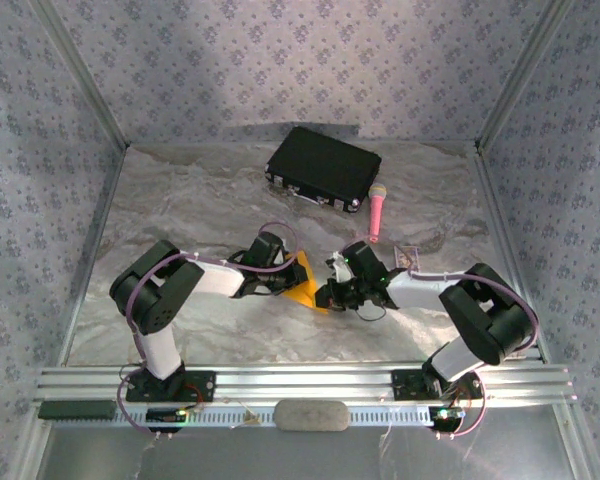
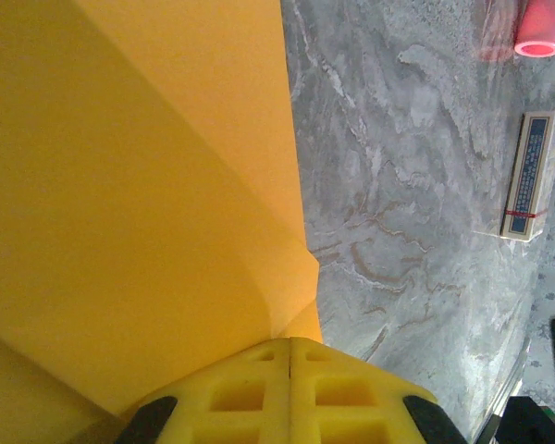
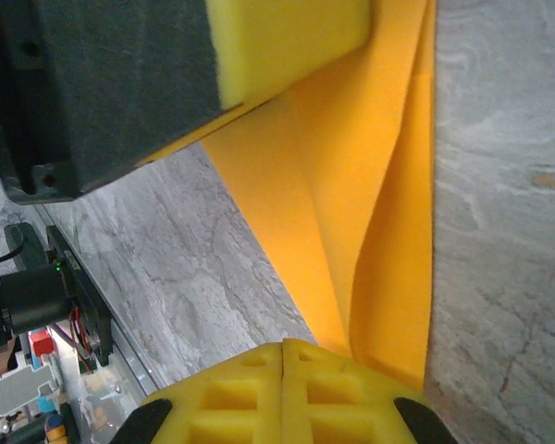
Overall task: Fold a paper plane with a square sheet of paper (pick it up from the middle)
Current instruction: Fourth fold the wing at the center of the table.
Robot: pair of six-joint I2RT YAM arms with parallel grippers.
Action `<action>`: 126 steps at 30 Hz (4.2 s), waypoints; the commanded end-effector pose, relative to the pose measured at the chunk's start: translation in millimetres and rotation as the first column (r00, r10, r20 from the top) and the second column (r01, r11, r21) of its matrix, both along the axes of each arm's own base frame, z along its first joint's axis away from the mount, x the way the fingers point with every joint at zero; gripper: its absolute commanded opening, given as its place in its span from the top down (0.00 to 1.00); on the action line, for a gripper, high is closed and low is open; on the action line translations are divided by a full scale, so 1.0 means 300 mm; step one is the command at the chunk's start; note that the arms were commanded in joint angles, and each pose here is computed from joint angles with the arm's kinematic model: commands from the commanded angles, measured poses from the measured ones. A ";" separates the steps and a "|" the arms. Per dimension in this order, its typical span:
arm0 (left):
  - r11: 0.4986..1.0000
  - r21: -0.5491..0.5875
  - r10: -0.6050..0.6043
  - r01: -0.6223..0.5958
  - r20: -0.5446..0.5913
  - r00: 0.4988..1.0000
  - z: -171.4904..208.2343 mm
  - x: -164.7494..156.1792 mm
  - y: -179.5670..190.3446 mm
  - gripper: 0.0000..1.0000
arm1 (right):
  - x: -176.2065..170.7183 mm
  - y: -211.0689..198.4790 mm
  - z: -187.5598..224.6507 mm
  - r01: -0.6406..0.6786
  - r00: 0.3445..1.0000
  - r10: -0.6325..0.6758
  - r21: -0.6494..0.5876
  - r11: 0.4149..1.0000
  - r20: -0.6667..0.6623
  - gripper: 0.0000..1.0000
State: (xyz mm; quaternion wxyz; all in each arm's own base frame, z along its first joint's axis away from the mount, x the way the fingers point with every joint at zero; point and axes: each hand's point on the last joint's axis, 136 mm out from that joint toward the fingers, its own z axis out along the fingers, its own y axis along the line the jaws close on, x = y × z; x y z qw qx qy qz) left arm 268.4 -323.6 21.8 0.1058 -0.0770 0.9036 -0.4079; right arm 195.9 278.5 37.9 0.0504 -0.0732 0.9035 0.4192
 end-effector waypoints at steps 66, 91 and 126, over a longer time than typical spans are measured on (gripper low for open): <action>0.997 0.081 0.015 -0.010 -0.063 0.998 -0.097 -0.030 0.054 1.00 | 0.129 0.068 -0.023 0.043 0.999 -0.045 -0.086 0.995 -0.020 1.00; 0.998 0.055 -0.005 0.001 0.062 0.998 0.096 0.020 0.029 0.91 | 0.078 0.003 -0.099 0.115 0.988 -0.118 -0.034 0.993 -0.103 1.00; 0.947 0.257 0.208 -0.191 -0.040 0.977 -0.085 0.141 0.271 1.00 | 0.015 -0.036 -0.159 0.113 0.982 -0.123 -0.076 0.991 -0.143 1.00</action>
